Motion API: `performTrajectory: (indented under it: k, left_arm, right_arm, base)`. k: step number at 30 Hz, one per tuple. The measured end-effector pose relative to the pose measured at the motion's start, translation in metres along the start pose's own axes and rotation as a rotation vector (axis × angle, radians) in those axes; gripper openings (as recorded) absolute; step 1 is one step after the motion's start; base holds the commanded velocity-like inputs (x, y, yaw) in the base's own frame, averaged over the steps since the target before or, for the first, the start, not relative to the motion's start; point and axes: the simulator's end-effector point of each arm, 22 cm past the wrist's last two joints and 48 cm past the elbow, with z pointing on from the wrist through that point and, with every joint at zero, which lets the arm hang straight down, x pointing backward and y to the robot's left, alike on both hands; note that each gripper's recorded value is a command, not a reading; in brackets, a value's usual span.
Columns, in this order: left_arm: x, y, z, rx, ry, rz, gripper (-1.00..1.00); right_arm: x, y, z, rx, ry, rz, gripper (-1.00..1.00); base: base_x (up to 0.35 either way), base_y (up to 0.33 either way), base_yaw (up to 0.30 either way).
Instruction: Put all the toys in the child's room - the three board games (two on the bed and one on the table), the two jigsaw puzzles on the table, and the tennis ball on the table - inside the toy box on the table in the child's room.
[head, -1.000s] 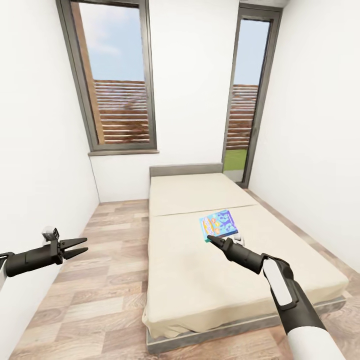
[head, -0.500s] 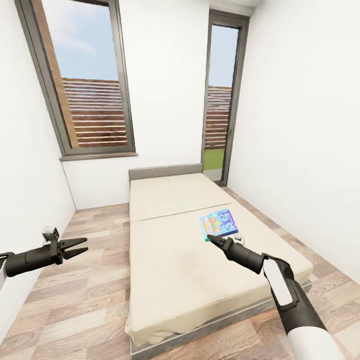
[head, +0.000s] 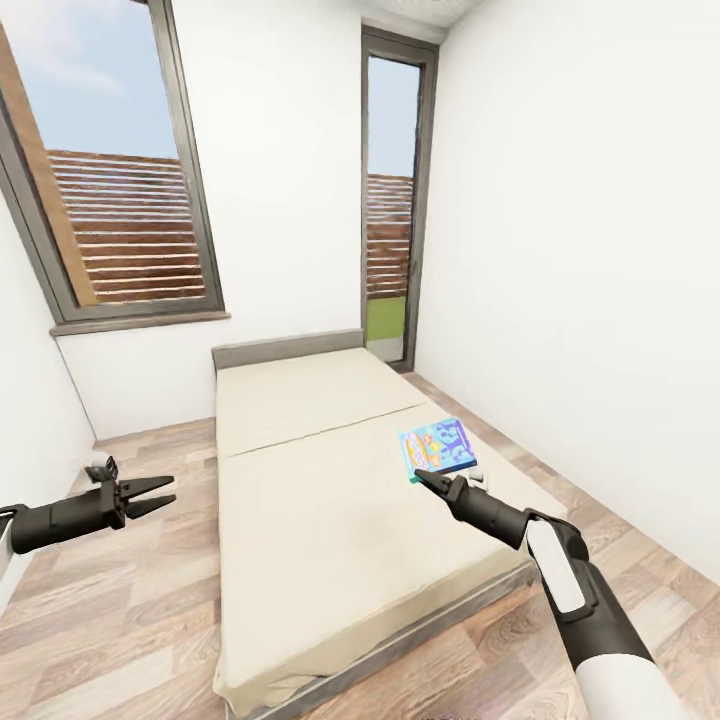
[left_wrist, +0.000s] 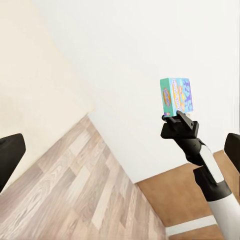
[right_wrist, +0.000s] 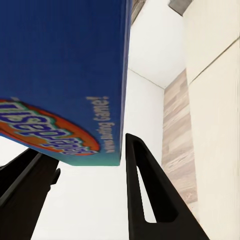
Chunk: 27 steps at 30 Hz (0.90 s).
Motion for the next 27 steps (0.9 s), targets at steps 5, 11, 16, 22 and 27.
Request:
performTrajectory:
  k: [5, 11, 16, 22, 27]
  left_arm:
    - [-0.005, -0.007, -0.001, 0.000, 0.000, 0.000, 1.00]
    - [-0.009, -0.015, -0.002, 0.000, 0.001, 0.000, 1.00]
    - [-0.013, -0.021, -0.003, 0.000, 0.002, -0.001, 1.00]
    - [-0.018, -0.029, -0.004, 0.000, 0.002, -0.001, 1.00]
    - [-0.022, -0.035, -0.005, 0.000, 0.002, -0.001, 1.00]
  right_arm:
    - [-0.004, 0.006, 0.000, 0.001, -0.001, 0.002, -1.00]
    - [-0.009, 0.014, -0.001, 0.001, -0.002, 0.004, -1.00]
    - [-0.015, 0.019, -0.004, 0.006, -0.003, 0.001, -1.00]
    - [-0.020, 0.026, -0.005, 0.008, -0.005, 0.000, -1.00]
    - [-0.023, 0.033, -0.006, 0.008, -0.005, 0.001, -1.00]
  base:
    - [0.000, 0.000, -0.279]
    - [0.000, 0.000, -0.279]
    - [0.000, 0.000, -0.279]
    - [0.000, 0.000, -0.279]
    - [0.000, 0.000, -0.279]
